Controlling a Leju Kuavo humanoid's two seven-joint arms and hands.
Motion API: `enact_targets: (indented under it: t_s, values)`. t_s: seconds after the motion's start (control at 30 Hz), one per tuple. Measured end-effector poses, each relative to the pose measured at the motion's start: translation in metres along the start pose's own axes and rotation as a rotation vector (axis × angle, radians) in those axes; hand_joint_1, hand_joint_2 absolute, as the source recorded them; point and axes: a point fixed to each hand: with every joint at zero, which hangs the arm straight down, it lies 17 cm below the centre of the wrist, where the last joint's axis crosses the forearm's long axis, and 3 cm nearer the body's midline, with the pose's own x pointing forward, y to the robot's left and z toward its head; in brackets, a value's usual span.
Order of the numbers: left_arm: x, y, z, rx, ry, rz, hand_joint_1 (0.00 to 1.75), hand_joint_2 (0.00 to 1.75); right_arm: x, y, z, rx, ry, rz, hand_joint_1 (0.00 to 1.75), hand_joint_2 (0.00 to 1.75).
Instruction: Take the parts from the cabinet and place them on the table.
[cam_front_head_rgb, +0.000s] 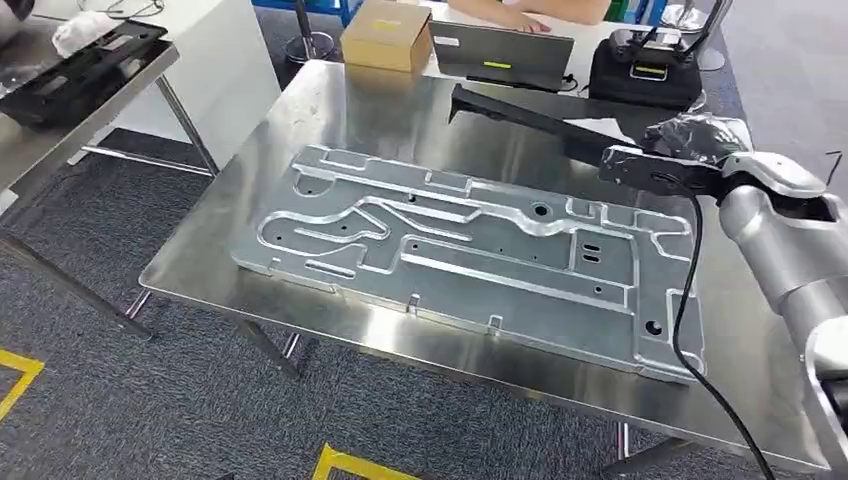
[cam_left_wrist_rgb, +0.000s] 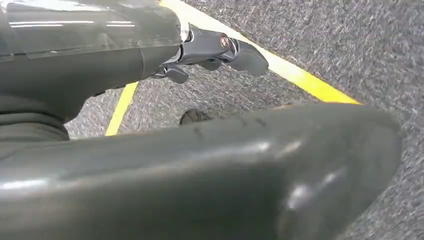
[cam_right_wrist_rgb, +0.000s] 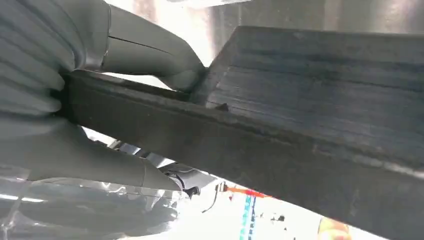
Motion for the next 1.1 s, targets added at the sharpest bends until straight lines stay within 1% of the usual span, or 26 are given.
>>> enact_targets:
  t_s: [0.3,0.47,0.57,0.7,0.9,1.1]
  values:
    - [0.000,-0.001,0.000,-0.004,0.001,-0.018,0.00,0.00,-0.009,0.000,0.002,-0.017,0.023,0.006,1.75,1.75]
    - [-0.001,-0.004,0.000,-0.010,0.004,-0.032,0.00,0.00,-0.010,-0.012,0.001,-0.119,0.045,0.067,1.75,1.75]
    - [0.002,-0.004,-0.001,-0.013,0.000,-0.050,0.00,0.00,0.004,-0.015,-0.002,-0.199,0.038,0.095,1.75,1.75]
    - [0.003,-0.006,-0.001,-0.019,-0.004,-0.059,0.00,0.00,0.038,-0.004,-0.007,-0.249,0.006,0.083,1.75,1.75]
    - [0.004,-0.008,-0.001,-0.026,-0.007,-0.070,0.00,0.00,0.071,0.027,-0.009,-0.235,-0.022,0.036,1.75,1.75]
    - [0.003,-0.008,-0.001,-0.025,-0.005,-0.070,0.00,0.00,0.078,0.034,-0.010,-0.224,-0.023,0.022,1.75,1.75]
